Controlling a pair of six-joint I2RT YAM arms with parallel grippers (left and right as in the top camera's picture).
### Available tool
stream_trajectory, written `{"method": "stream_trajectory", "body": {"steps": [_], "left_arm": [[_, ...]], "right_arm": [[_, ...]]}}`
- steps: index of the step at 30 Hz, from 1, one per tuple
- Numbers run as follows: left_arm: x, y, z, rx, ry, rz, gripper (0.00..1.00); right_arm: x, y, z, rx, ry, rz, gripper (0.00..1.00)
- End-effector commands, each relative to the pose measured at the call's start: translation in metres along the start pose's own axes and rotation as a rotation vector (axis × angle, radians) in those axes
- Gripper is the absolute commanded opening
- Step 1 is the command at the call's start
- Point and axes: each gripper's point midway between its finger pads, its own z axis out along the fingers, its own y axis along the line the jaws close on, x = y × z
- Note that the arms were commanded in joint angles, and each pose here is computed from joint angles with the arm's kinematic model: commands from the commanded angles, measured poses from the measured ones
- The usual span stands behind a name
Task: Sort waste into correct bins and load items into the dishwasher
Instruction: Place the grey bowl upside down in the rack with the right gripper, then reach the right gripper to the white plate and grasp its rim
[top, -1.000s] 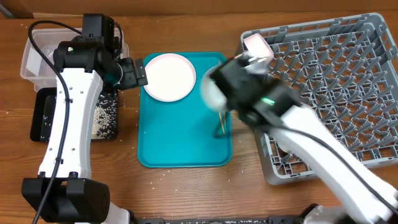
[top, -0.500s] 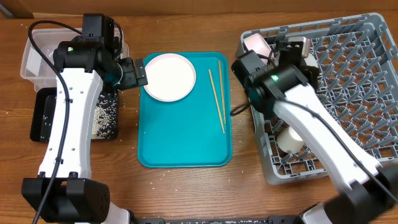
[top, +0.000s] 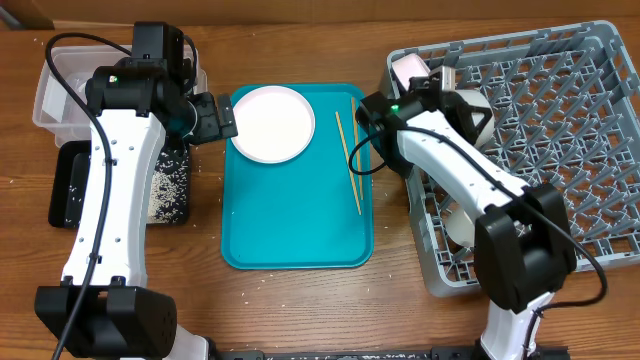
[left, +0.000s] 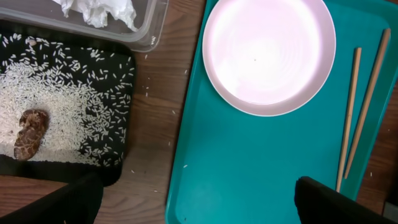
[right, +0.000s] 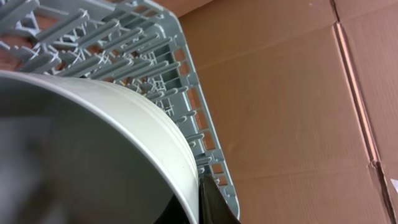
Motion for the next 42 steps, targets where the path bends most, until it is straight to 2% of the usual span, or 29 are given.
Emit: {"method": "stream_trajectory", "body": {"steps": [1,13,17,20,26,32,42], "left_arm": [[-0.005,-0.002,-0.006,0.012,-0.021,0.010,1.00],[-0.005,-0.002,-0.006,0.012,-0.021,0.010,1.00],[-0.005,-0.002,-0.006,0.012,-0.021,0.010,1.00],[-0.005,-0.002,-0.006,0.012,-0.021,0.010,1.00],[-0.005,-0.002,-0.006,0.012,-0.021,0.010,1.00],[-0.005,-0.002,-0.006,0.012,-0.021,0.010,1.00],[-0.005,-0.002,-0.006,0.012,-0.021,0.010,1.00]], "right_arm": [[0.006,0.010,0.005,-0.033,0.039,0.011,0.04],[0.016,0.024,0.003,-0.109,0.100,0.061,0.04],[-0.002,0.000,0.005,0.029,-0.009,0.066,0.04],[-0.007,-0.005,0.005,0.056,-0.033,0.080,0.04],[0.006,0.014,0.007,-0.014,0.021,0.079,0.04],[0.027,0.023,0.013,0.056,-0.013,-0.008,0.04],[0.027,0.027,0.001,0.044,-0.043,-0.042,0.04]]}}
